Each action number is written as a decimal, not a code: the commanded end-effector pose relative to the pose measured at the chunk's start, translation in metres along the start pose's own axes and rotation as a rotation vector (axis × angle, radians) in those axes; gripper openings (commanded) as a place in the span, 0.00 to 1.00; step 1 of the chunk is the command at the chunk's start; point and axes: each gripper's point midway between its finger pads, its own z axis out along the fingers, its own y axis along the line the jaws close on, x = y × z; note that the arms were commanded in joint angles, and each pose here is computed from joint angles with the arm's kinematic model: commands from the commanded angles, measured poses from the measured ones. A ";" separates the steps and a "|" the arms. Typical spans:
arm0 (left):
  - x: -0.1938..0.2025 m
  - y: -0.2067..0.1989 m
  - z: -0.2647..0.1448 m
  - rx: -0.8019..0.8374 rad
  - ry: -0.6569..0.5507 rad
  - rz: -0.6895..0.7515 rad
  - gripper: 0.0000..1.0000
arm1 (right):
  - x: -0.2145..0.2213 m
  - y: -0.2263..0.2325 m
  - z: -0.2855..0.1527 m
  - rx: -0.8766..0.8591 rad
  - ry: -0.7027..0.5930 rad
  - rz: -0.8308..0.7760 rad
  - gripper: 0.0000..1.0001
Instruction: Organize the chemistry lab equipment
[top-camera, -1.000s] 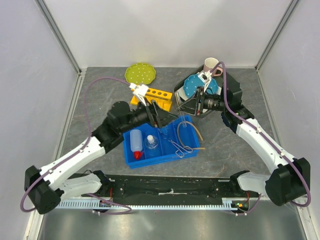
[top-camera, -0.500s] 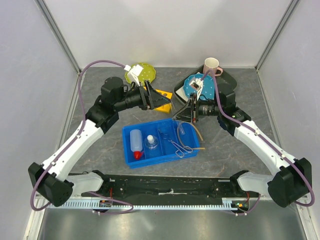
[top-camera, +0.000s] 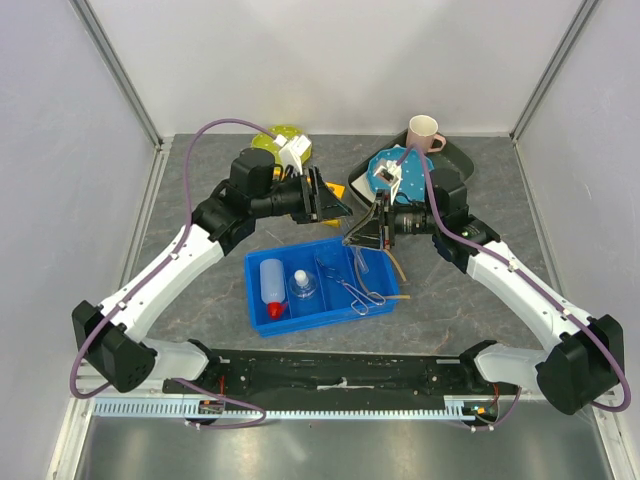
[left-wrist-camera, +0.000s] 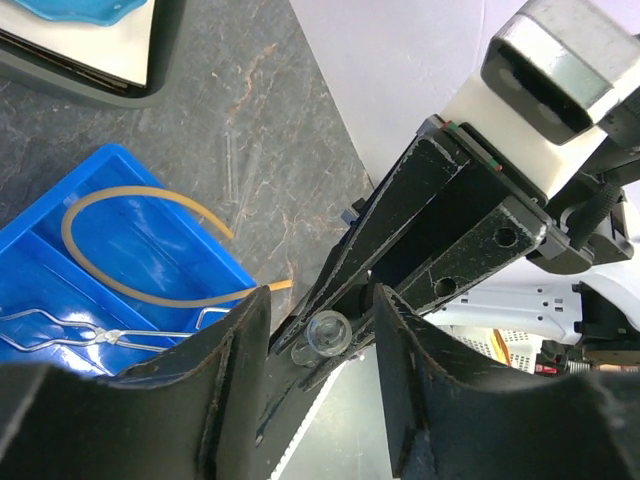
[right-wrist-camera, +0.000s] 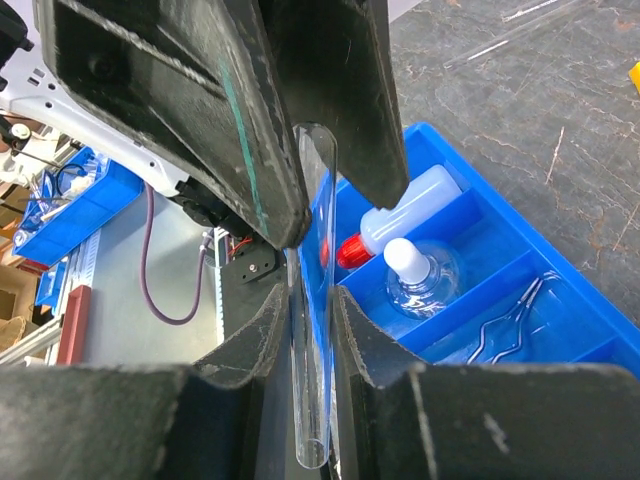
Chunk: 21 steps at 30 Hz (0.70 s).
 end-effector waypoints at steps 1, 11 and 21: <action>0.000 -0.005 0.001 -0.009 0.009 0.044 0.49 | -0.015 0.010 -0.001 -0.030 -0.020 -0.071 0.20; 0.007 -0.003 0.005 -0.025 0.027 0.057 0.27 | -0.011 0.009 0.003 -0.028 -0.005 -0.071 0.20; 0.006 0.000 -0.010 -0.054 -0.019 0.082 0.11 | -0.009 0.006 -0.002 0.005 0.017 -0.129 0.41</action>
